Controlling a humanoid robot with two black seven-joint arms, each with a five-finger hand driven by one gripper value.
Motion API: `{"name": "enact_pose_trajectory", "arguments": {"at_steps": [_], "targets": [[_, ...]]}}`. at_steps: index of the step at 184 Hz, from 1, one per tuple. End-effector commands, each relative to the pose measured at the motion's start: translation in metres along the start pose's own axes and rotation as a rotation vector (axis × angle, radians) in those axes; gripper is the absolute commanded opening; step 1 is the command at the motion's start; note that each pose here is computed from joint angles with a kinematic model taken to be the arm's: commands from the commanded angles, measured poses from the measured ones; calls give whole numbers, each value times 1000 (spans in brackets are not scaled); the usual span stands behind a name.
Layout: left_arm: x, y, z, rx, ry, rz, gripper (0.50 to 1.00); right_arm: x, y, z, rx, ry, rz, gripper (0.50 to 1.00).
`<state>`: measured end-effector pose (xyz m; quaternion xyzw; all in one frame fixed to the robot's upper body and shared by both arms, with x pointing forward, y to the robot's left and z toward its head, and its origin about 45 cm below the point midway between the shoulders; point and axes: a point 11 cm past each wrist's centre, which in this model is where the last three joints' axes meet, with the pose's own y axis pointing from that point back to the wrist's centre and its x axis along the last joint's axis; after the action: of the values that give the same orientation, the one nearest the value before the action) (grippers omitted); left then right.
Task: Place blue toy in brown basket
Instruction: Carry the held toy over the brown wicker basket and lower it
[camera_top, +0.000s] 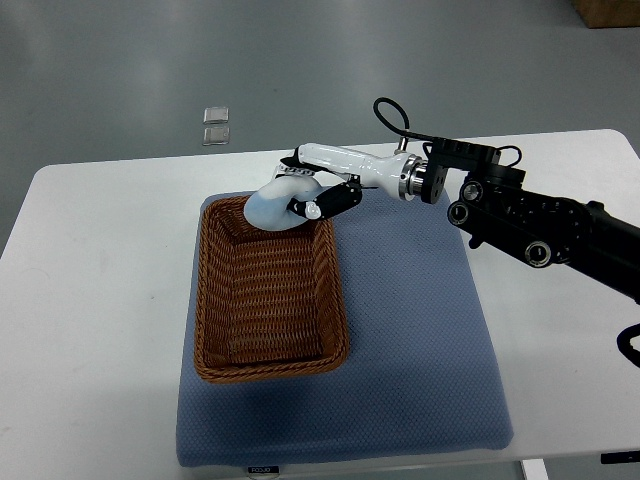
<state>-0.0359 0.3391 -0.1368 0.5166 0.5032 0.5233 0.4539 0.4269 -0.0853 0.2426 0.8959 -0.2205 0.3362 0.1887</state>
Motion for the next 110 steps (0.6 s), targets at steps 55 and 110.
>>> {"name": "enact_pose_trajectory", "arguments": {"at_steps": [55,110], "targets": [[0,0,-1,1,0,0,1000,-64,-22,9,-40,-4,-38,778],[0,0,0,0,0,0,1000,-52,-20,8,-35,-91,2,889]]}}
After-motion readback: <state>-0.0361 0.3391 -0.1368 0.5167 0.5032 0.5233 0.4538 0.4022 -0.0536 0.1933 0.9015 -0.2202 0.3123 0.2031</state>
